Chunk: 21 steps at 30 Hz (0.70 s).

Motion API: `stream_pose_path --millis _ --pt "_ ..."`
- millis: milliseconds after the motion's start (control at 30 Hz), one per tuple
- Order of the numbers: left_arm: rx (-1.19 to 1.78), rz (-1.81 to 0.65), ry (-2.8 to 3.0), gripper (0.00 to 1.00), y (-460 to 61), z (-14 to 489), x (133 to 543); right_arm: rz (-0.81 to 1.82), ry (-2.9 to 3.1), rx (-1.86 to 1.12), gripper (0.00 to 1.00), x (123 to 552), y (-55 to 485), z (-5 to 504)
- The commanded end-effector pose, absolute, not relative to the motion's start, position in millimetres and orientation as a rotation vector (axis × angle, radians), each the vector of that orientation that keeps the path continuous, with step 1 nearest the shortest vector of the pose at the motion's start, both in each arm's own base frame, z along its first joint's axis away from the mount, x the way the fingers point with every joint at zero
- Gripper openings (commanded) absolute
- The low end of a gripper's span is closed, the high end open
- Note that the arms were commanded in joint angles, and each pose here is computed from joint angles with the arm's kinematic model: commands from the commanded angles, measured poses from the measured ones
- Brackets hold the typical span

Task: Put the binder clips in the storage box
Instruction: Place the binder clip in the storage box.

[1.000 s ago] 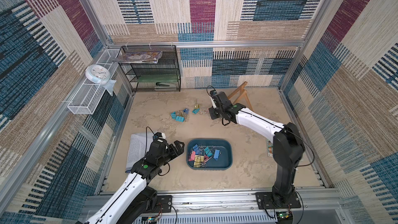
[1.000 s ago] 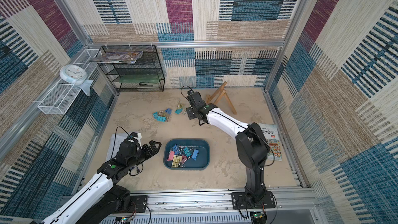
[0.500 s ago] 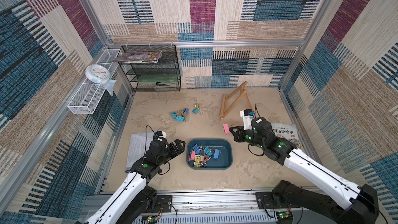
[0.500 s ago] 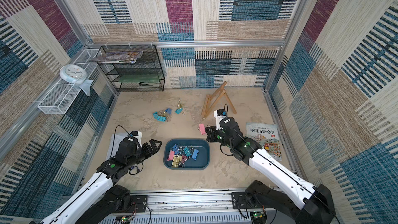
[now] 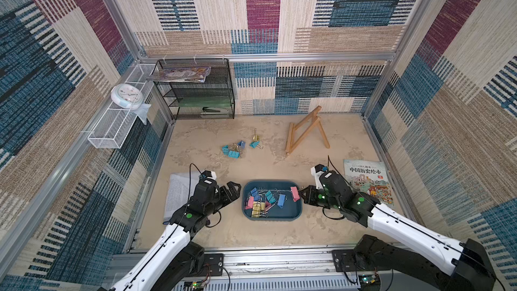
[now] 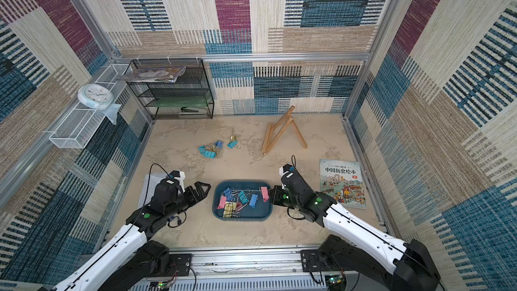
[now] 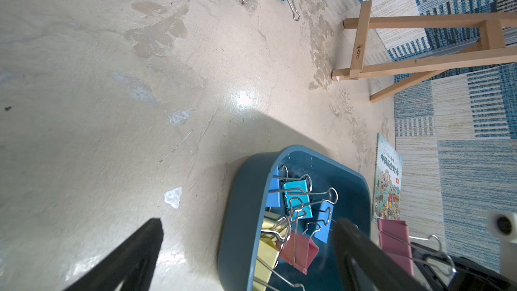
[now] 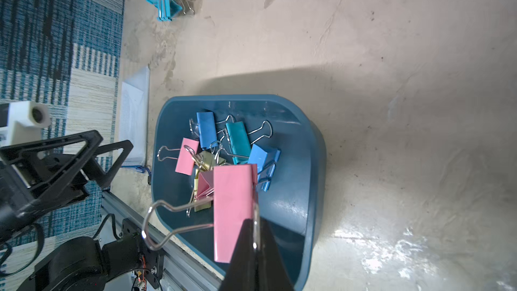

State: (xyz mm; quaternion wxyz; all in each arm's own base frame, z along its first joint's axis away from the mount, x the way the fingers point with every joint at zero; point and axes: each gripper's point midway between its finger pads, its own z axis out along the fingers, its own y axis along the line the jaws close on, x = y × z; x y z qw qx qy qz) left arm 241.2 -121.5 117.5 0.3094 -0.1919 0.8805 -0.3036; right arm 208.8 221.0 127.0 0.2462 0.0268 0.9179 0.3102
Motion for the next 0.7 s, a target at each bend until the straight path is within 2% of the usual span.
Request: stream_pose_path --millis 0,233,400,600,667 --pt "-0.502 -0.821 2.308 0.99 -123 121 244 0.74 2.526 0.144 0.0 216 218 112" --pt "-0.497 -0.815 2.31 0.99 -123 122 244 0.641 2.579 0.166 0.01 221 224 84" --pt "-0.487 -0.803 2.3 0.99 -123 126 247 0.633 2.593 0.135 0.13 222 232 79" --pt "-0.445 -0.767 2.298 1.0 -125 138 259 0.617 2.527 0.144 0.24 228 228 101" --pt "-0.446 -0.755 2.302 0.93 -127 143 267 0.618 2.483 0.148 0.27 232 225 116"
